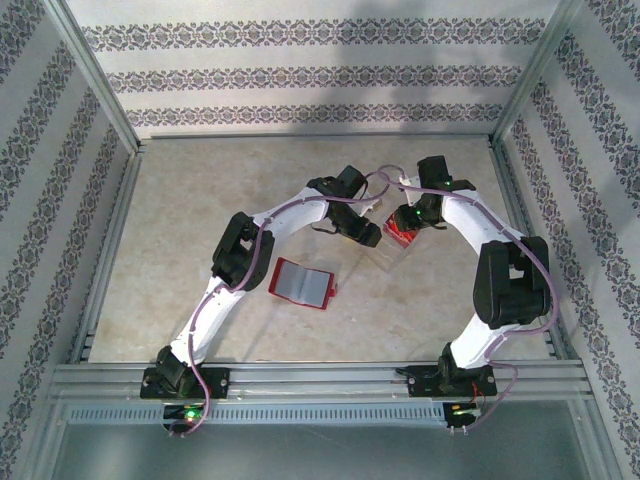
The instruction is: Put the credit cards into the card holder
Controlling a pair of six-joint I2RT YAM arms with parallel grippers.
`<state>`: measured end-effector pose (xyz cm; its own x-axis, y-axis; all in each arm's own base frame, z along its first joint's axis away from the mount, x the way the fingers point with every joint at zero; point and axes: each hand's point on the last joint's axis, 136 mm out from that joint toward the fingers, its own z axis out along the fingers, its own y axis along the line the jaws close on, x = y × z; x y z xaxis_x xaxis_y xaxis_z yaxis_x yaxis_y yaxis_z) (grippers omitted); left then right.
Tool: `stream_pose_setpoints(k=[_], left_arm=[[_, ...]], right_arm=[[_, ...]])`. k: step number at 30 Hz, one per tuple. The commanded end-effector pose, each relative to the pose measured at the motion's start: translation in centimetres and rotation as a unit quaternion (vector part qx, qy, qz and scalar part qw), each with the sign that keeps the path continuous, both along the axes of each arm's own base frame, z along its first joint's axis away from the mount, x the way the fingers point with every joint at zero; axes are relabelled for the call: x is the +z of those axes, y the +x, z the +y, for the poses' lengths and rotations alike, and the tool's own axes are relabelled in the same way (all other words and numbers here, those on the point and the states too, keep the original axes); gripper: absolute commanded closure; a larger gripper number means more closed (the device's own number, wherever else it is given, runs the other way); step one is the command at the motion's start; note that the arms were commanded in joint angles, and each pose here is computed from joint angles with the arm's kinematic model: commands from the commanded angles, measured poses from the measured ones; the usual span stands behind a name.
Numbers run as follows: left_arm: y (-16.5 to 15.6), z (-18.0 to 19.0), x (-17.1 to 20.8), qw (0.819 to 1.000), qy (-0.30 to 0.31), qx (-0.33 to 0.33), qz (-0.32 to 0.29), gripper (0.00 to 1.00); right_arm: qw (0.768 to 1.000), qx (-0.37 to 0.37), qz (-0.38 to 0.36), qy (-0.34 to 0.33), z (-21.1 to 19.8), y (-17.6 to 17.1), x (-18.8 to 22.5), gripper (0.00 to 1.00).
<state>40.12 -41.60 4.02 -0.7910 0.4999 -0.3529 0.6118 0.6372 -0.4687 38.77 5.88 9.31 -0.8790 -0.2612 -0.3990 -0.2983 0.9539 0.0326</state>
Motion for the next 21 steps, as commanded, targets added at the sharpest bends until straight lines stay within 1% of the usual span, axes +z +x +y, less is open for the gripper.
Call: stream_pose_setpoints(k=[1, 3, 8, 10, 14, 21], left_arm=[[-2.2, 1.0, -2.8, 0.998, 0.049, -0.012, 0.027, 0.32], [-2.1, 1.0, -2.9, 0.998, 0.050, -0.013, 0.025, 0.31], [-2.2, 1.0, -3.0, 0.998, 0.050, -0.014, 0.025, 0.32], [-2.2, 1.0, -3.0, 0.998, 0.051, -0.014, 0.025, 0.32], [-2.3, 1.0, -2.9, 0.998, 0.051, -0.016, 0.026, 0.32], [-2.4, 1.0, -3.0, 0.998, 0.052, -0.017, 0.026, 0.33]], right_arm=[[1.000, -0.001, -0.014, -0.020, -0.7, 0.1, 0.8, 0.58], [1.000, 0.000, -0.012, -0.016, -0.6, 0.0, 0.8, 0.61], [1.000, 0.002, -0.021, -0.016, -0.6, 0.1, 1.3, 0.75], [1.000, 0.004, -0.020, -0.013, -0.5, 0.0, 1.3, 0.78], [1.000, 0.004, -0.019, -0.011, -0.4, 0.0, 1.3, 0.81], [1.000, 0.012, -0.029, -0.001, 0.0, -0.1, 2.2, 0.95]])
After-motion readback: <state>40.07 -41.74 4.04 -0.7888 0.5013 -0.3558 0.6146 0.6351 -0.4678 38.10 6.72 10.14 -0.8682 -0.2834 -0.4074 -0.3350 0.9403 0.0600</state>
